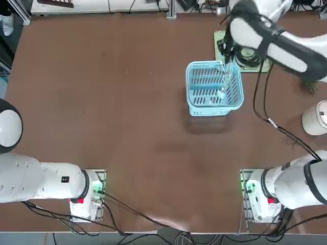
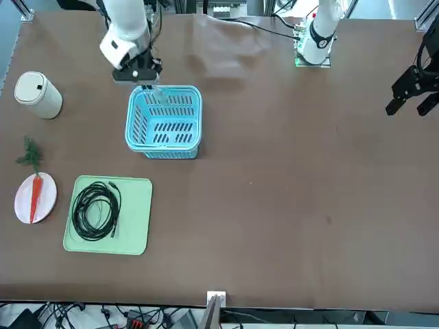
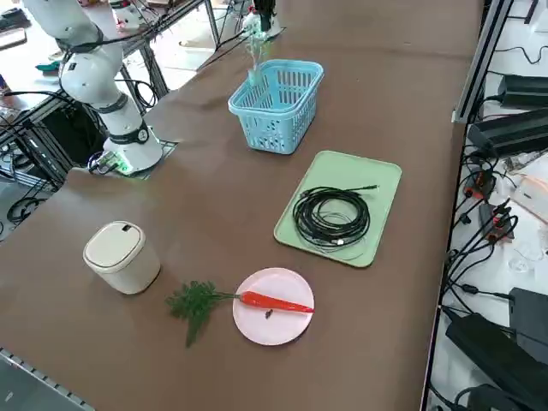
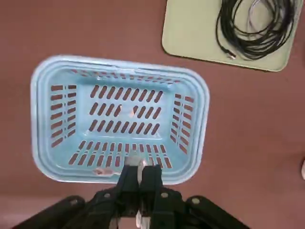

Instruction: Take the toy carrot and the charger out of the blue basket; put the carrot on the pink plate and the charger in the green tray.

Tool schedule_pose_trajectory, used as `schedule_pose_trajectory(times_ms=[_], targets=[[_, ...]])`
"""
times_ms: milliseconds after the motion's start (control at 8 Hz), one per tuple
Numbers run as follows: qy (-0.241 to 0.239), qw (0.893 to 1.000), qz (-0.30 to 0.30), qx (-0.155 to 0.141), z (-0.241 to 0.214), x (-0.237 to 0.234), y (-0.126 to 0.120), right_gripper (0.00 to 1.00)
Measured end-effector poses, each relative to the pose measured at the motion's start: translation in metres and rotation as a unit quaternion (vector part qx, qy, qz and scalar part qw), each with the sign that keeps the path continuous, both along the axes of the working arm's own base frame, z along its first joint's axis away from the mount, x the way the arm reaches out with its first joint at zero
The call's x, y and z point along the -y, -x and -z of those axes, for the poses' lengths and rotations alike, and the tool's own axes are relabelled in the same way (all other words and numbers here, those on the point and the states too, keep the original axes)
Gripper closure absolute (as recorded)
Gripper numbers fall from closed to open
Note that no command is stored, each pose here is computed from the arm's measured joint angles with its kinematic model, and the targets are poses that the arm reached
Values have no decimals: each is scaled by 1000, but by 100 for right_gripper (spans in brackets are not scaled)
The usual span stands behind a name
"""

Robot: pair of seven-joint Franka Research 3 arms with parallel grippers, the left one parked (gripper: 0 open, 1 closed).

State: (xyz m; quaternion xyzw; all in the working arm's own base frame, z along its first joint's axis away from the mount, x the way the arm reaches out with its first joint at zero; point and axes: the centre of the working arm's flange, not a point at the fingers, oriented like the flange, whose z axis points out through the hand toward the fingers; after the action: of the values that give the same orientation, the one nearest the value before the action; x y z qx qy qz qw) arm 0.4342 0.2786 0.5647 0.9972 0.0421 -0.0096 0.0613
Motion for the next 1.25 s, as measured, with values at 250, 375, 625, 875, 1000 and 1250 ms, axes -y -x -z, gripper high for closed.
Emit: schedule_pose_trajectory(times_ms=[250, 375, 625, 875, 1000, 1250], targets=[[-11, 1000, 9, 11, -33, 32, -27, 98], [-13, 1000, 6, 8, -41, 52, -42, 98], [-16, 1000, 5, -5, -46, 94, -83, 98], [-21, 1000, 5, -19, -27, 123, -126, 98], [-24, 999, 4, -29, -12, 129, -146, 98], [-31, 999, -1, -39, 22, 134, -183, 98]])
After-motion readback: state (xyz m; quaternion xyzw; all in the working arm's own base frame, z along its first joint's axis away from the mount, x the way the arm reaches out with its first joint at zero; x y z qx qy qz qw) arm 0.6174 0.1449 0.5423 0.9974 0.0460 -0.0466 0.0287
